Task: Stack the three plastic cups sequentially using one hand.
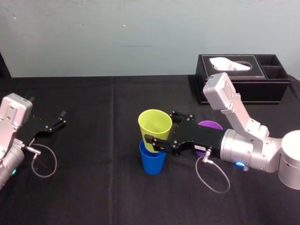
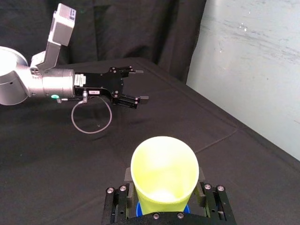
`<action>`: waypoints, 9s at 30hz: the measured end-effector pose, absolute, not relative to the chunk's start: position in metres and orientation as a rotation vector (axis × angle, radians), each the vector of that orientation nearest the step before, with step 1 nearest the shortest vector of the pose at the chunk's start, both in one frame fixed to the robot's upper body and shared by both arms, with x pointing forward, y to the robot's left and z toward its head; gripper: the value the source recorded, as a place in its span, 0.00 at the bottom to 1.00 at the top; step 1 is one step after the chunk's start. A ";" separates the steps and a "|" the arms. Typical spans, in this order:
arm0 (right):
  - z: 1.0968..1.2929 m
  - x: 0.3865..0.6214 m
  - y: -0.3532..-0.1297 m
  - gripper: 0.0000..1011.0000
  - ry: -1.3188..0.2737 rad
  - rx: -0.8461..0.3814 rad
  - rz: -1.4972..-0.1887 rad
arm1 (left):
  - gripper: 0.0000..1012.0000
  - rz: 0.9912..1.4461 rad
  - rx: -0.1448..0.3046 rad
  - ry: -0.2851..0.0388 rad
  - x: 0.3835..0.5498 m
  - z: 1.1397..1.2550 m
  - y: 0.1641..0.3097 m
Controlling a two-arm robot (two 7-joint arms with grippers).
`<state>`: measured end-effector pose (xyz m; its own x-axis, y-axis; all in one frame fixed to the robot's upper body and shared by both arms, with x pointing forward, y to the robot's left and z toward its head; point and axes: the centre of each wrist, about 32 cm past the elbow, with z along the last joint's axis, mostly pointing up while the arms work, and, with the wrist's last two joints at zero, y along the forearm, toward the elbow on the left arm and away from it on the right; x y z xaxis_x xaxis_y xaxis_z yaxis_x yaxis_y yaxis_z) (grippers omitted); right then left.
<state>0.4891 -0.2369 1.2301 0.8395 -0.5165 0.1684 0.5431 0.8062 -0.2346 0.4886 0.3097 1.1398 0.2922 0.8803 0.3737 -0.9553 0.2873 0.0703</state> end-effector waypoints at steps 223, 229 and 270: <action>1.148 0.487 -0.319 0.99 0.034 -0.315 -0.858 | 1.00 1.248 0.304 -0.285 0.489 1.140 0.310; 1.148 0.488 -0.317 0.99 0.025 -0.319 -0.868 | 1.00 1.248 0.304 -0.285 0.489 1.140 0.310; 1.148 0.489 -0.316 0.72 0.020 -0.313 -0.875 | 1.00 1.248 0.304 -0.285 0.489 1.140 0.310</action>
<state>0.4892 -0.3163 1.1480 0.6436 -0.7573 0.1106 0.7516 0.5982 -0.2779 0.4886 0.3096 1.1398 0.2923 0.8803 0.3737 -0.9552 0.2874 0.0702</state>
